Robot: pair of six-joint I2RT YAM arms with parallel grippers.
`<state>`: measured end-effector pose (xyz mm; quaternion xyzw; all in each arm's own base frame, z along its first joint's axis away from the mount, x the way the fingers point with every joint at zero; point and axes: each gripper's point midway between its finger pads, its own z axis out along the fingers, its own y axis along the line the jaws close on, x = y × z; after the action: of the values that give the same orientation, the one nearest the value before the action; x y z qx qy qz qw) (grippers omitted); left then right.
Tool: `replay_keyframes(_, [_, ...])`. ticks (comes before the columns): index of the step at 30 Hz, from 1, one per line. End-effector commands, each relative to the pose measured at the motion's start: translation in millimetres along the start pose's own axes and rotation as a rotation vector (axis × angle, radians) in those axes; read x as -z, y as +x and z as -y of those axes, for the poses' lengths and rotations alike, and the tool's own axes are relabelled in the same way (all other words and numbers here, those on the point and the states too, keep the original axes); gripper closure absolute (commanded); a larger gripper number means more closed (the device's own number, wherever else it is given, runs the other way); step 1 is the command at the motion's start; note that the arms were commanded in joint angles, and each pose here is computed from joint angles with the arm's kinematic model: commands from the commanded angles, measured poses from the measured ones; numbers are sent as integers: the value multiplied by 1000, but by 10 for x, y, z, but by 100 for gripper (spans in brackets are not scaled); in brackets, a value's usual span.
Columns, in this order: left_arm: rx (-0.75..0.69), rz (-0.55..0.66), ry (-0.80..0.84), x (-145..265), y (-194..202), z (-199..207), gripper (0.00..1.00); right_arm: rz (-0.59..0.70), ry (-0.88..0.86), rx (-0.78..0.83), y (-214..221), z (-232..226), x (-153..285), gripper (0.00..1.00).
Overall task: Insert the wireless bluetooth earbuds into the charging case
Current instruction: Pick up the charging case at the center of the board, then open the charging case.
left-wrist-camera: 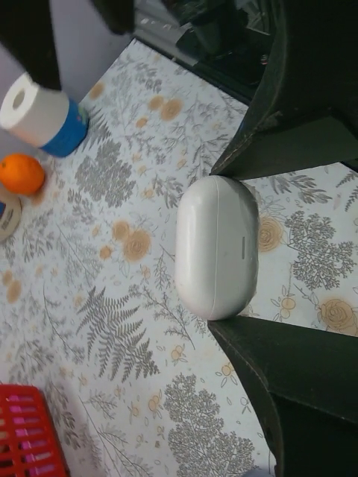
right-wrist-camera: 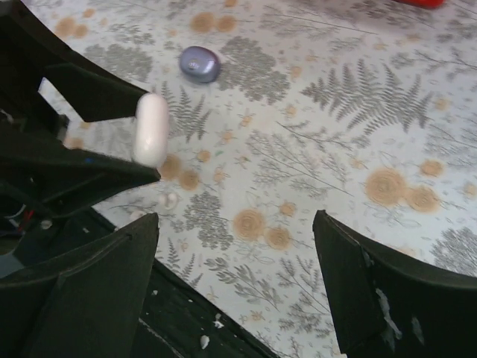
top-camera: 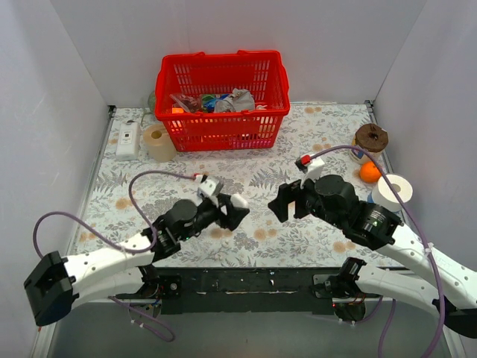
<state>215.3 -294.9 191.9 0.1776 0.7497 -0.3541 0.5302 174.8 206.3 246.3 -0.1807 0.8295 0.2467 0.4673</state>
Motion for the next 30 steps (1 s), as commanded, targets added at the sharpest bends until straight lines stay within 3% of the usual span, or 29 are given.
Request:
replay_keyframes(1, [-215,228,295,421,-43,287,100,67,-309,-44,-392,-647,81,7])
replay_keyframes(3, [-274,314,357,598,-125,363,100,-5,-385,-43,-317,-822,17,5])
replay_keyframes(11, [-362,313,359,643,-132,353,100,-92,-458,-58,-342,-1071,-149,7])
replay_keyframes(13, [-367,315,348,646,-146,338,100,-160,-445,-56,-224,-1078,-253,9])
replay_keyframes(18, [-397,304,341,630,-165,334,100,-171,-455,-66,-223,-1134,-360,10])
replay_keyframes(30, [-418,312,337,625,-209,338,100,-331,-417,-59,79,-1125,-596,13])
